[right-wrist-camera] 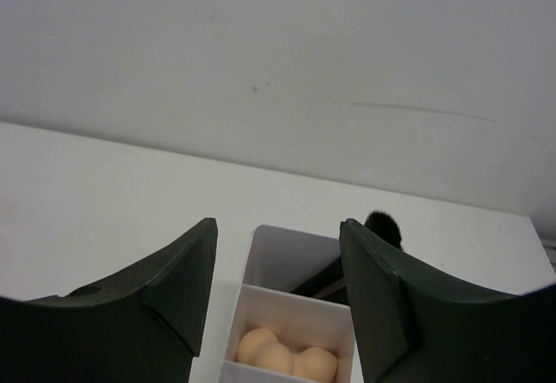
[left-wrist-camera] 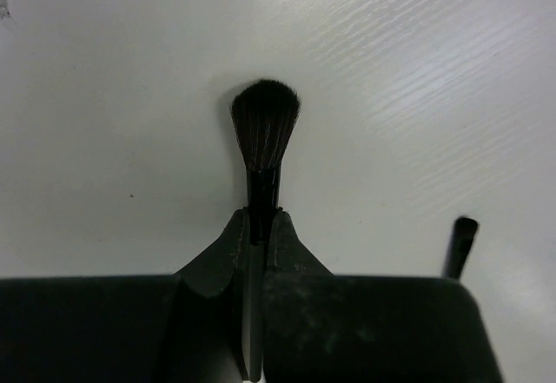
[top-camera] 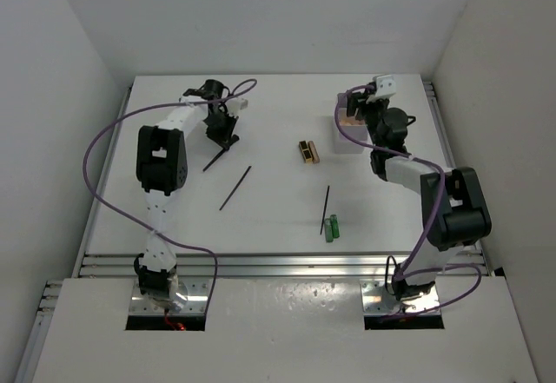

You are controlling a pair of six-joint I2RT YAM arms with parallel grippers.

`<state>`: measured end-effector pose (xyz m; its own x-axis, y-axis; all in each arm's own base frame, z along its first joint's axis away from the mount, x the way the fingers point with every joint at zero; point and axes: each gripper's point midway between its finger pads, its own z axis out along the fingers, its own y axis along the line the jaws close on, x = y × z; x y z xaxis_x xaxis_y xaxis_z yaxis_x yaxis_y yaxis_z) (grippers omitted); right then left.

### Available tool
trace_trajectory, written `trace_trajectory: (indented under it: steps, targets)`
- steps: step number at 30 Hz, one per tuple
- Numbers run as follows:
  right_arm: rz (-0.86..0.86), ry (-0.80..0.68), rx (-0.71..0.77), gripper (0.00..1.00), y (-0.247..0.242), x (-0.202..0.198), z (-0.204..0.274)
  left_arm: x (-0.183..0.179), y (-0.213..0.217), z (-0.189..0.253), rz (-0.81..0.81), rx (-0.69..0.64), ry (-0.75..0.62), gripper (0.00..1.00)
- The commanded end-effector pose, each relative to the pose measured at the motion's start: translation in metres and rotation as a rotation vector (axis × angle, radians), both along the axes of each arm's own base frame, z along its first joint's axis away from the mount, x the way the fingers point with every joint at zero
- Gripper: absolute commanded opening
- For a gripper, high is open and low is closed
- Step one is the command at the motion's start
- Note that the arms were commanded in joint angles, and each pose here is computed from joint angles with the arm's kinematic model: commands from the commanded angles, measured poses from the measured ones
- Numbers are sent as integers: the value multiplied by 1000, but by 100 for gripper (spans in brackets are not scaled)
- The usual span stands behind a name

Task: Organize the makeup

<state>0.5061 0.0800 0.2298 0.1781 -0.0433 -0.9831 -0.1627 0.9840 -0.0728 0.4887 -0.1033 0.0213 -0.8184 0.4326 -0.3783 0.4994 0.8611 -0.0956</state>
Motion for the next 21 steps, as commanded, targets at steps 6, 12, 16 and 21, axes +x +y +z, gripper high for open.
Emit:
trace_trajectory:
  steps: [6,12,16,21]
  targets:
    - [296,134,-47,60,68,-14,48,78,-54,225,-27,-394,-560,0]
    - [511,182,-105,71,168,-21,44,59,-106,322,-119,-646,-821,0]
    - [663,144,107,72,217,-16,85,34,-133,342,-158,-746,-846,0]
    - [737,152,198,72,249,-9,88,17,-153,341,-200,-766,-822,0]
